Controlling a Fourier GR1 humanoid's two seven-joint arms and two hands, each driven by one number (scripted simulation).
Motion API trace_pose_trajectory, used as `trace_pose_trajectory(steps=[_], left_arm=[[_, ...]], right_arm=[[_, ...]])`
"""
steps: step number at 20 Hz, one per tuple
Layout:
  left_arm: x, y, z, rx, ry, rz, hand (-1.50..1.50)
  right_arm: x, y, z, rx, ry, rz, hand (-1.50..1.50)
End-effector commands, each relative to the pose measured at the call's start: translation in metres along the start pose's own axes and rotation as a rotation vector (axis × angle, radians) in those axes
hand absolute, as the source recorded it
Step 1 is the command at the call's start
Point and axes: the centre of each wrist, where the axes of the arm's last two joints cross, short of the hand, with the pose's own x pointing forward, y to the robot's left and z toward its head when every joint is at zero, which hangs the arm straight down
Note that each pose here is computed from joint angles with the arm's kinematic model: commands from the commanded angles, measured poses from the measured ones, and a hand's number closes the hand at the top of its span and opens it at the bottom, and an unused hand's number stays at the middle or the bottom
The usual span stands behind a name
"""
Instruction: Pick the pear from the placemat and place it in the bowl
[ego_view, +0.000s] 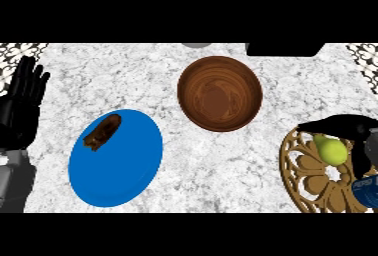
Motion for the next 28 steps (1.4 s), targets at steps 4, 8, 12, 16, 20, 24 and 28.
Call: trace_pose_trajectory(steps=[4,8,12,16,20,24,28], left_arm=[[-0.002,0.014,0.002,0.011,-0.007,-0.007,0.00],[0.012,0.002,-0.007,-0.017,-0.008,0.007,0.00],[-0.009,0.009,-0.003,-0.010,-0.008,0.004,0.00],[0.006,-0.004,0.004,0.016,-0.002,-0.005,0.00],[-0.007,-0.012,-0.009,-0.002,0.004,0.007,0.00],[0.004,0.009,0.000,0.023,-0.010,-0.008,0.00],[0.010,0.002,-0.011,0.024,-0.005,-0.012,0.00]], right_arm=[[0.006,-0.006,-0.016,0.052,-0.017,0.000,-1.50],[-0.015,0.006,-0.008,-0.082,-0.114,-0.034,1.50],[-0.005,-0.005,-0.021,-0.099,-0.126,0.012,1.50],[-0.004,0.035,-0.026,-0.110,-0.154,0.027,1.50],[-0.044,0.009,0.021,-0.313,0.047,-0.047,1.50],[-0.093,0.037,0.095,-0.587,0.416,-0.190,1.50],[-0.098,0.054,0.096,-0.725,0.497,-0.190,1.50]])
